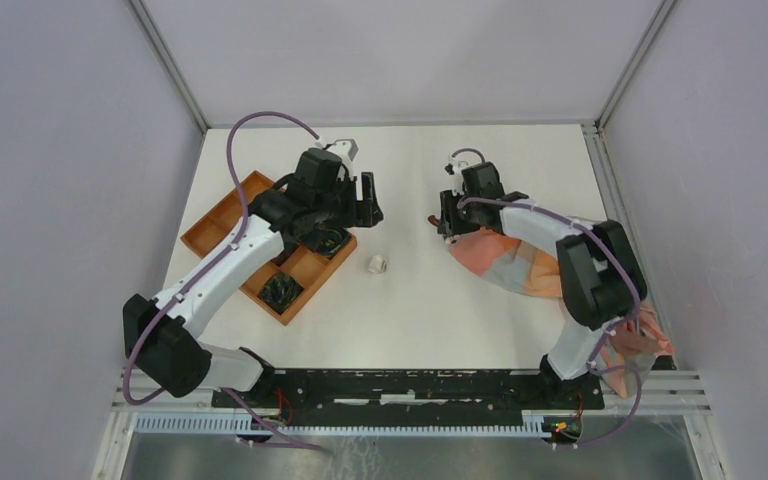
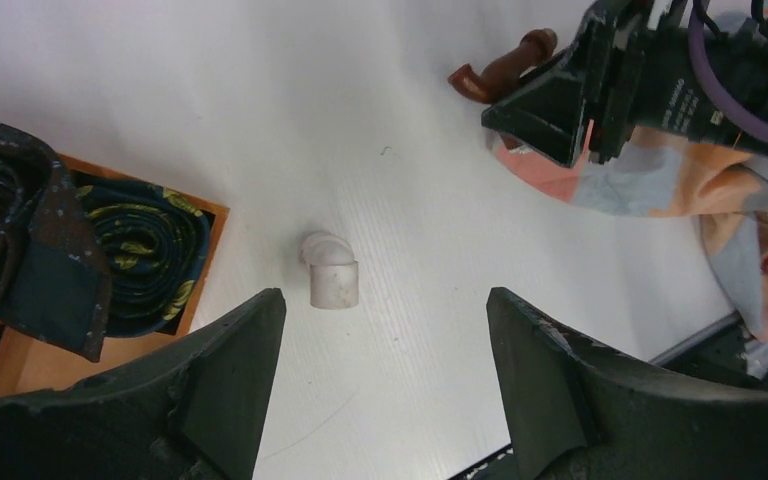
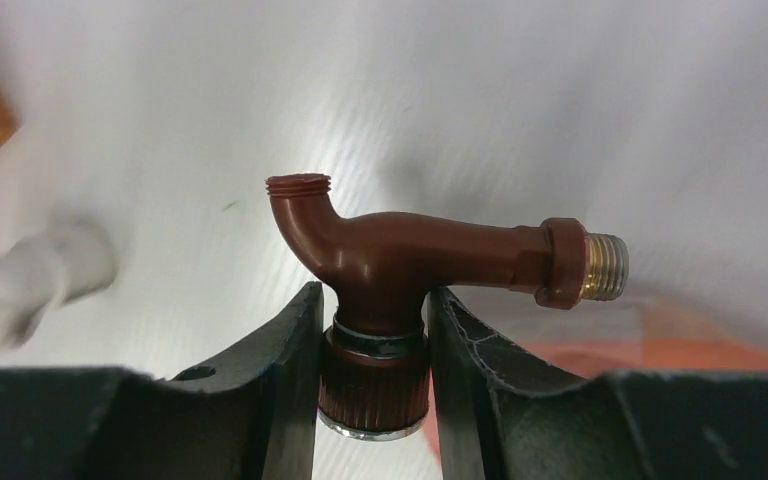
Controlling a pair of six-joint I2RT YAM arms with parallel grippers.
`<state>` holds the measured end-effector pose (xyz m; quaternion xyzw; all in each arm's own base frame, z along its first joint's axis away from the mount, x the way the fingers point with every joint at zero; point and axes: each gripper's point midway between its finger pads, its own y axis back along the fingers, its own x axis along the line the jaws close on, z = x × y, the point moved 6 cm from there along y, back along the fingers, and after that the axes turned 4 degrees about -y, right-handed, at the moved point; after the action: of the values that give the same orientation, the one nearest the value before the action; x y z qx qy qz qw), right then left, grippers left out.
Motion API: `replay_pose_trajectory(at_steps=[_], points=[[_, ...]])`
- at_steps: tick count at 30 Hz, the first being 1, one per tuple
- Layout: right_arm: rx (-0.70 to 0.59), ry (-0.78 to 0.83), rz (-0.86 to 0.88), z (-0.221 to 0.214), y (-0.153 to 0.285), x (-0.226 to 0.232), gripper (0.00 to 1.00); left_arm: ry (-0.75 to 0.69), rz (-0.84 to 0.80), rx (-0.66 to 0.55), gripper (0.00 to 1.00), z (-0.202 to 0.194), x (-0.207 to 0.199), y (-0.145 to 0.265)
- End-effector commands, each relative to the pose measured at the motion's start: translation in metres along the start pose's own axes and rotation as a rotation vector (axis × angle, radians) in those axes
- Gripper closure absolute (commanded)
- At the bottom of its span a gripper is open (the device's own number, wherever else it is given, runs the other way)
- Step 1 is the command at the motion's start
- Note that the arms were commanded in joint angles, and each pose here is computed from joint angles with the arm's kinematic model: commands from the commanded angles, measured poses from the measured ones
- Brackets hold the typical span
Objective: Install the water faucets
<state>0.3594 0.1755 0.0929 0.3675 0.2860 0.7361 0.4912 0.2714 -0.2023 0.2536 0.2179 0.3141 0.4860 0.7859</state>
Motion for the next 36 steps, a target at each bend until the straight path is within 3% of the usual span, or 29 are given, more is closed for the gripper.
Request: replay_pose_trajectory(at_steps=[1, 6, 8, 12, 18, 25, 36], points=[[-0.212, 0.155, 0.308, 0.012, 0.055, 0.037, 1.00, -0.050, -0.243, -0.036, 0.20, 0.013, -0.024, 0.024], [-0.376, 0.304, 0.503, -0.021, 0.105, 0.052, 1.00, -0.037, -0.386, -0.004, 0.20, 0.003, -0.038, 0.033], [-0.445, 0.376, 0.563, -0.036, 0.119, 0.058, 1.00, -0.020, -0.457, 0.023, 0.11, -0.001, -0.045, 0.034], [-0.523, 0.528, 0.708, -0.065, 0.138, 0.071, 1.00, -0.003, -0.574, 0.055, 0.09, -0.008, -0.055, 0.031], [-0.596, 0.726, 0.742, -0.096, 0.148, 0.076, 1.00, 0.026, -0.701, 0.161, 0.10, -0.020, -0.066, 0.018], [-0.607, 0.864, 0.774, -0.108, 0.156, 0.083, 1.00, 0.013, -0.727, 0.305, 0.13, -0.049, -0.086, -0.009], [-0.570, 0.925, 0.773, -0.112, 0.157, 0.088, 1.00, 0.056, -0.722, 0.365, 0.19, -0.059, -0.097, -0.033]])
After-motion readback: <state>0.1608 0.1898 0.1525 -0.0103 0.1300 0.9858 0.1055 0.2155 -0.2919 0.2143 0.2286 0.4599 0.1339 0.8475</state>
